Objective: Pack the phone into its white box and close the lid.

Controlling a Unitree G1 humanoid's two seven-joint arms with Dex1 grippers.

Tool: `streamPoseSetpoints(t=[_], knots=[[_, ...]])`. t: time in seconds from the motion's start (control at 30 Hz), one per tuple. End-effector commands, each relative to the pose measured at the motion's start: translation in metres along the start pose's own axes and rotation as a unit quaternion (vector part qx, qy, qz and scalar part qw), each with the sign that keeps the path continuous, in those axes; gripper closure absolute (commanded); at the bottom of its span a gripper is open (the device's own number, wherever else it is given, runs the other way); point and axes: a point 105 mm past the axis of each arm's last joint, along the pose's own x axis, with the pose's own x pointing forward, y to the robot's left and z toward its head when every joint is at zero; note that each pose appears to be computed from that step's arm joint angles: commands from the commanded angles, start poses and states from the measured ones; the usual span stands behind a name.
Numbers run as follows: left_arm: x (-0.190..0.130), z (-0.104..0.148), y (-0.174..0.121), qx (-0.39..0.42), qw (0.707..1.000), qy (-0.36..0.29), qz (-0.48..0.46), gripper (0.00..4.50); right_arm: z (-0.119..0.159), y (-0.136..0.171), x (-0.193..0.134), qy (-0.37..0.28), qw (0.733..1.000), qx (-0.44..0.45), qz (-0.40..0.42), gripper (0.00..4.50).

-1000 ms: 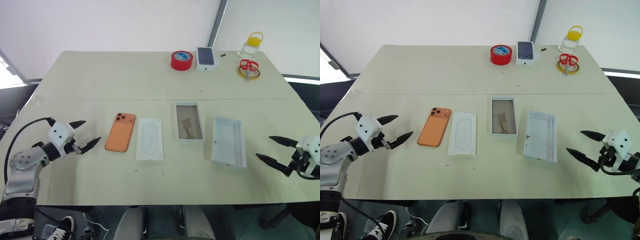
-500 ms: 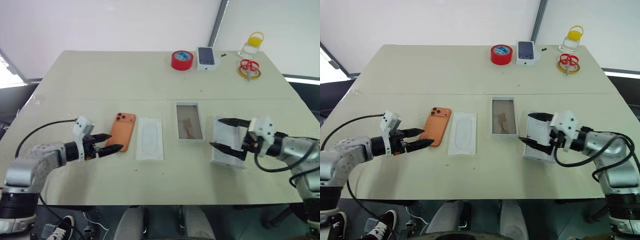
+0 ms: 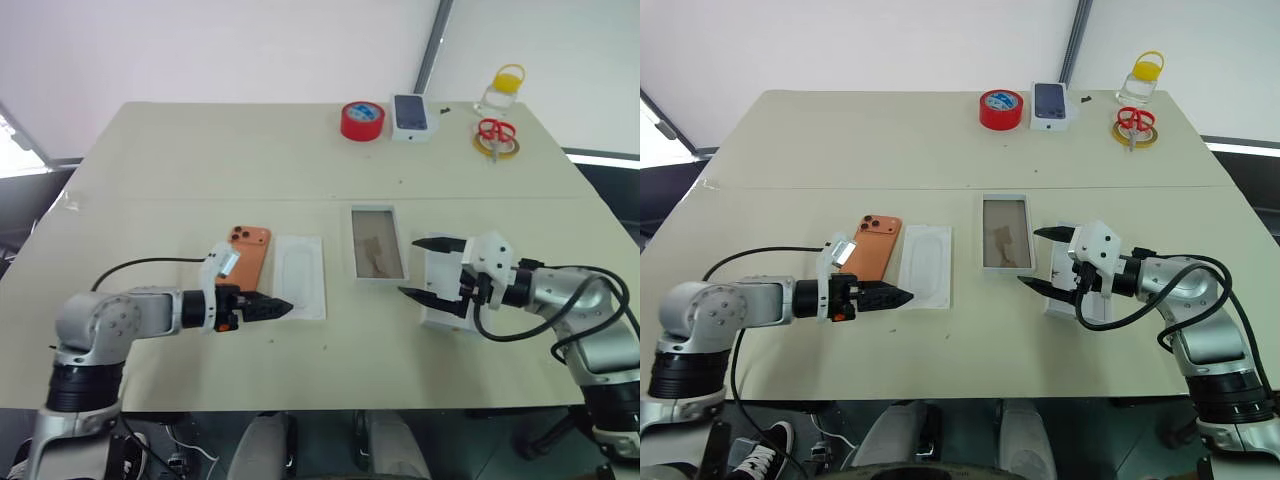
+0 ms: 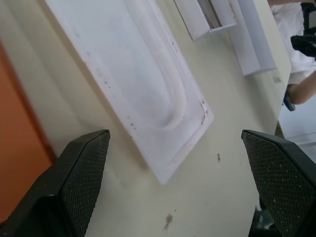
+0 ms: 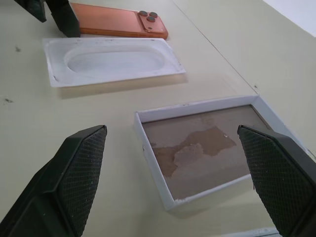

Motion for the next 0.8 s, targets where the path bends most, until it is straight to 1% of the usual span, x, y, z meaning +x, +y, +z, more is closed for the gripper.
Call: streamPoseSetpoints(t=[0.03, 0.1, 0.17, 0.23, 0.3, 0.33, 0.37, 0.4, 0.47, 0.5, 0.53, 0.67, 0.8], knots=[[0.006, 0.003, 0.008, -0.024, 0.999, -0.015, 0.015, 0.00, 0.009, -0.005, -0.005, -0.012, 1.000, -0.021, -0.018, 0.07], [0.011, 0.001, 0.008, -0.044, 0.999, -0.013, 0.009, 0.00, 0.010, -0.006, -0.005, -0.013, 0.999, -0.023, -0.022, 0.07], [0.013, -0.006, 0.005, -0.048, 0.999, 0.008, 0.004, 0.00, 0.011, -0.006, -0.006, -0.012, 0.999, -0.024, -0.025, 0.07], [0.013, -0.014, 0.007, -0.052, 0.998, 0.024, 0.010, 0.52, 0.011, -0.008, -0.006, -0.011, 0.999, -0.026, -0.030, 0.00], [0.012, -0.017, 0.009, -0.057, 0.998, 0.029, 0.017, 1.30, 0.011, -0.008, -0.007, -0.011, 0.999, -0.026, -0.032, 0.00], [0.013, -0.016, 0.011, -0.061, 0.998, 0.026, 0.019, 1.89, 0.010, -0.008, -0.007, -0.011, 0.999, -0.027, -0.032, 0.00], [0.013, -0.016, 0.012, -0.063, 0.998, 0.023, 0.020, 2.30, 0.010, -0.008, -0.007, -0.011, 0.999, -0.027, -0.032, 0.00], [0.013, -0.015, 0.013, -0.067, 0.997, 0.018, 0.023, 2.87, 0.010, -0.008, -0.007, -0.011, 0.999, -0.027, -0.033, 0.00], [0.012, -0.013, 0.015, -0.076, 0.997, 0.010, 0.027, 3.80, 0.010, -0.009, -0.006, -0.011, 0.999, -0.027, -0.035, 0.00], [0.011, -0.012, 0.016, -0.080, 0.996, 0.005, 0.030, 4.34, 0.010, -0.009, -0.006, -0.011, 0.999, -0.028, -0.036, 0.00], [0.011, -0.011, 0.016, -0.085, 0.996, 0.003, 0.028, 4.46, 0.010, -0.010, -0.006, -0.011, 0.999, -0.028, -0.037, 0.00], [0.009, -0.004, 0.015, -0.095, 0.995, -0.012, 0.023, 4.46, 0.011, -0.008, -0.001, -0.014, 0.999, -0.029, -0.033, 0.00], [0.005, 0.012, 0.015, -0.121, 0.992, -0.046, 0.008, 4.46, 0.008, 0.001, 0.011, -0.013, 1.000, -0.021, -0.004, 0.00]])
